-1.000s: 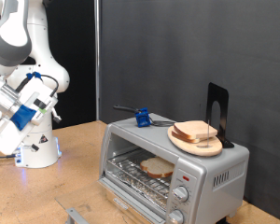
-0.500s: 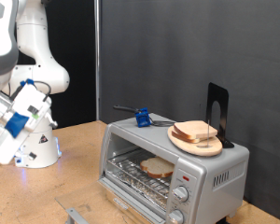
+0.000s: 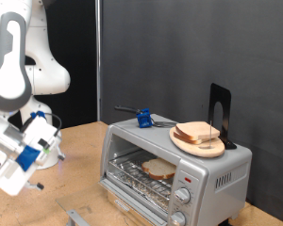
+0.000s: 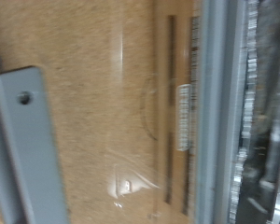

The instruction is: Make a piece of toast with the oven

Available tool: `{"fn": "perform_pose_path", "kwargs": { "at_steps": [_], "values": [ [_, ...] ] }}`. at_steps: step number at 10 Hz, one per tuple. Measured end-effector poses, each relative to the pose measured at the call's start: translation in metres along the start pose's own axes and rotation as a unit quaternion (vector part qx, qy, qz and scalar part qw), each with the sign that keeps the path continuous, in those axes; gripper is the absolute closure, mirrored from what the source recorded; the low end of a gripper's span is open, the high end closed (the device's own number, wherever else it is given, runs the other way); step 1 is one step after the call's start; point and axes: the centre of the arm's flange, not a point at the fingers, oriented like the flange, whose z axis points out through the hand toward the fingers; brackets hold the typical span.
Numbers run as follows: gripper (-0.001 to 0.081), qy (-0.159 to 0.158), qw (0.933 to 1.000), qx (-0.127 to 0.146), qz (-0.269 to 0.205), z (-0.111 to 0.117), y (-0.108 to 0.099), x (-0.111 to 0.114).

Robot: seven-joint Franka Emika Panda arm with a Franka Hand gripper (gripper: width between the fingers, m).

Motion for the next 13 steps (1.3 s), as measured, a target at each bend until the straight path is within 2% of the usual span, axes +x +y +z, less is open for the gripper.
{"fn": "perform_pose_path", "kwargs": {
  "at_steps": [5, 8, 11, 13],
  "values": [
    [-0.0002, 0.008, 0.9996, -0.026, -0.008, 0.050, 0.026, 0.016],
    [-0.0002, -0.019, 0.9992, -0.029, -0.020, 0.074, 0.033, 0.013],
    [-0.0002, -0.067, 0.9971, -0.007, -0.036, 0.089, 0.025, -0.001],
    [-0.0002, -0.084, 0.9953, 0.014, -0.046, 0.085, 0.016, -0.012]
  ]
}}
